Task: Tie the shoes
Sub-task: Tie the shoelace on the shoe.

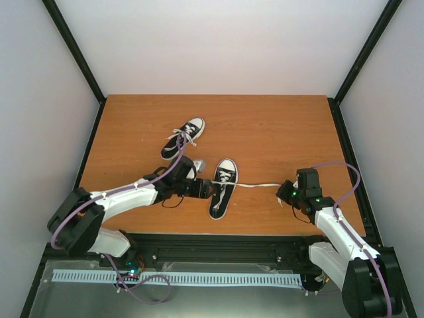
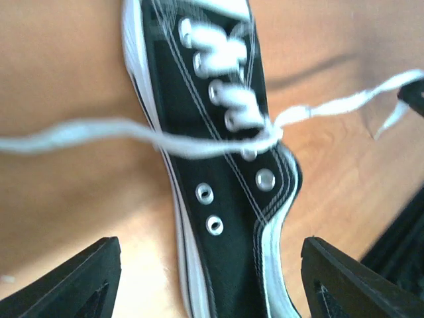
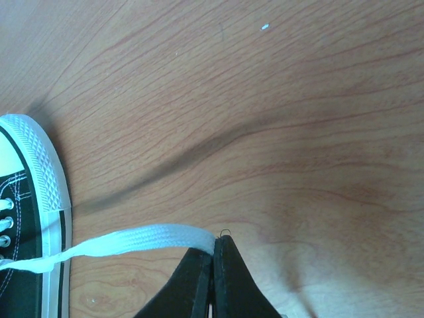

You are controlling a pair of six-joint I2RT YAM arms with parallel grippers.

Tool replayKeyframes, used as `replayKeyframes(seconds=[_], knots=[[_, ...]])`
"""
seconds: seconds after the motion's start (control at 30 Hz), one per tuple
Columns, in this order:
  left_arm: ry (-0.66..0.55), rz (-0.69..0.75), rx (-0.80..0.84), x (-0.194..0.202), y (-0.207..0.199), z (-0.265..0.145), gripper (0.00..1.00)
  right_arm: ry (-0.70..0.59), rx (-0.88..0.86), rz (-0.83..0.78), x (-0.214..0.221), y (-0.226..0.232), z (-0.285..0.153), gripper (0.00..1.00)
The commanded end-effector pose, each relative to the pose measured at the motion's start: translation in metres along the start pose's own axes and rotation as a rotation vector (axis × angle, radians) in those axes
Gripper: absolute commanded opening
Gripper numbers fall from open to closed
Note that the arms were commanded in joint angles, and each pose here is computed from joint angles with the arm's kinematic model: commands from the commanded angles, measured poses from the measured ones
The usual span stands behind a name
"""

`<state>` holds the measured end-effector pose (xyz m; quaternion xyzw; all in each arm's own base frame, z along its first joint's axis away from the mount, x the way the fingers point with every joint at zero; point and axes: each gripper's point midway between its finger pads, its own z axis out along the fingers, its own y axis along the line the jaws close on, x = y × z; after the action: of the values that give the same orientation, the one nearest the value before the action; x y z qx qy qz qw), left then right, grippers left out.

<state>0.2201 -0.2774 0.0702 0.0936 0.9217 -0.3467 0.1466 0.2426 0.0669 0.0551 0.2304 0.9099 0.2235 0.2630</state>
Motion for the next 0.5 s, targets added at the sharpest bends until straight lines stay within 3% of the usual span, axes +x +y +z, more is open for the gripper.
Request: replayKeyframes(seconds=[0.0,0.47], knots=[[-0.173,0.247,-0.241,-0.042,0.021,-0.025,0.74,-0.047,-0.015,-0.025,-0.014,0.007,-0.002,0.03],[-0.268,0.678,-0.228,-0.064,0.018,0.004,0.67,-0.005,-0.062,-0.065,-0.015,0.02,0.004,0.03]])
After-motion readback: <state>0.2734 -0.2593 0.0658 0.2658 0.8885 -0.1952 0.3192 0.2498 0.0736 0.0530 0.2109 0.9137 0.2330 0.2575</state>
